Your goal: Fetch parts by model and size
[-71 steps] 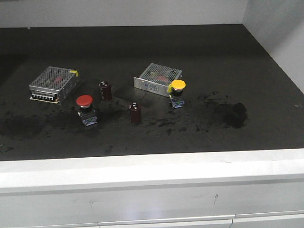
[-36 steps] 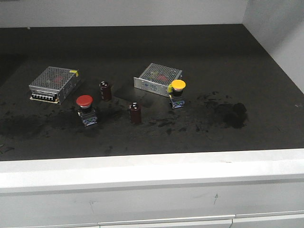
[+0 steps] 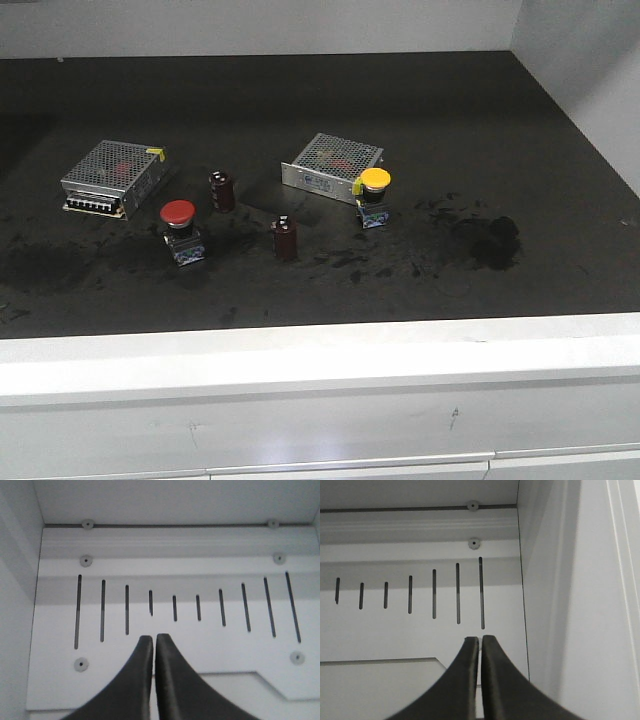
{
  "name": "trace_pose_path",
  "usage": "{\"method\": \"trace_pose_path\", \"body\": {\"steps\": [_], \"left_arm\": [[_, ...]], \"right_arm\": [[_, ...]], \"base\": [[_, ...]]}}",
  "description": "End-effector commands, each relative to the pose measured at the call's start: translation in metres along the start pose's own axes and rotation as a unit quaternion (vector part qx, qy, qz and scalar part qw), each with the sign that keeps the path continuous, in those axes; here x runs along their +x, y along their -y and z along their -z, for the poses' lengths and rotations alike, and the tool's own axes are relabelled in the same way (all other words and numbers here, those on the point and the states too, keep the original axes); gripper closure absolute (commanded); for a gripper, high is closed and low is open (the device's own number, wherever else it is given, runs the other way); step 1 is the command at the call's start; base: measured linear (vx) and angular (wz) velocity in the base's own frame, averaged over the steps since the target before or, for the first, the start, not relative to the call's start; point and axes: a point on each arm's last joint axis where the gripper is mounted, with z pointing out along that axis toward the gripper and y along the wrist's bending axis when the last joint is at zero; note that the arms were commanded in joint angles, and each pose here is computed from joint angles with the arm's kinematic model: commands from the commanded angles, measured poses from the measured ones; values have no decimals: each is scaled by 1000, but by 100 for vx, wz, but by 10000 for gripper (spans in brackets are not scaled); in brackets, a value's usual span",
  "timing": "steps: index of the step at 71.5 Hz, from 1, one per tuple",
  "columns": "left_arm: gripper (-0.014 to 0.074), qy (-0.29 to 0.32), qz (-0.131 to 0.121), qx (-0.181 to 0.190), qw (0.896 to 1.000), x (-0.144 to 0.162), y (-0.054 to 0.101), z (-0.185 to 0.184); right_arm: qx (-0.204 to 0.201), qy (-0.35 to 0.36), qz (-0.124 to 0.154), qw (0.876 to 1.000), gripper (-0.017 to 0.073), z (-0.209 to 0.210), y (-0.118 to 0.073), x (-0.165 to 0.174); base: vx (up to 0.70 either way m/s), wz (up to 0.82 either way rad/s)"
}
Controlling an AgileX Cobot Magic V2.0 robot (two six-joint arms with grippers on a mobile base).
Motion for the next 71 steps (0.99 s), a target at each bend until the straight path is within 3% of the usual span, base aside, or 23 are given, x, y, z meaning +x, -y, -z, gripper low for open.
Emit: {"method": "trace_pose_path", "body": {"steps": [1,15,25,35,50,62,71], "left_arm": [[601,-45,-7,1,999,-19,0,-26],[601,-191,-3,-4,982,-13,-1,-75],[601,-264,0,7,964,11,2,-93],[601,-314,0,10,950,30,3,-102],[600,-351,12,6,936,45,4,-106],[574,-367,10,5,930,48,3,-104],[496,-368,10,5,930,48,3,-104]], "right_arm": [[-1,-12,11,1000,569,-31,0,-28],[-14,-141,5,990,569,-89,-3,-26],[-31,-270,20,962,569,-119,-9,2],[-46,-381,26,923,569,-130,-16,35],[-45,-460,36,886,569,-138,-18,68],[-44,-474,25,879,559,-137,-20,70],[-43,-482,20,875,501,-137,-20,69]], "base": [[0,0],[0,0],[0,0],[0,0],[0,0],[0,0],[0,0]]}}
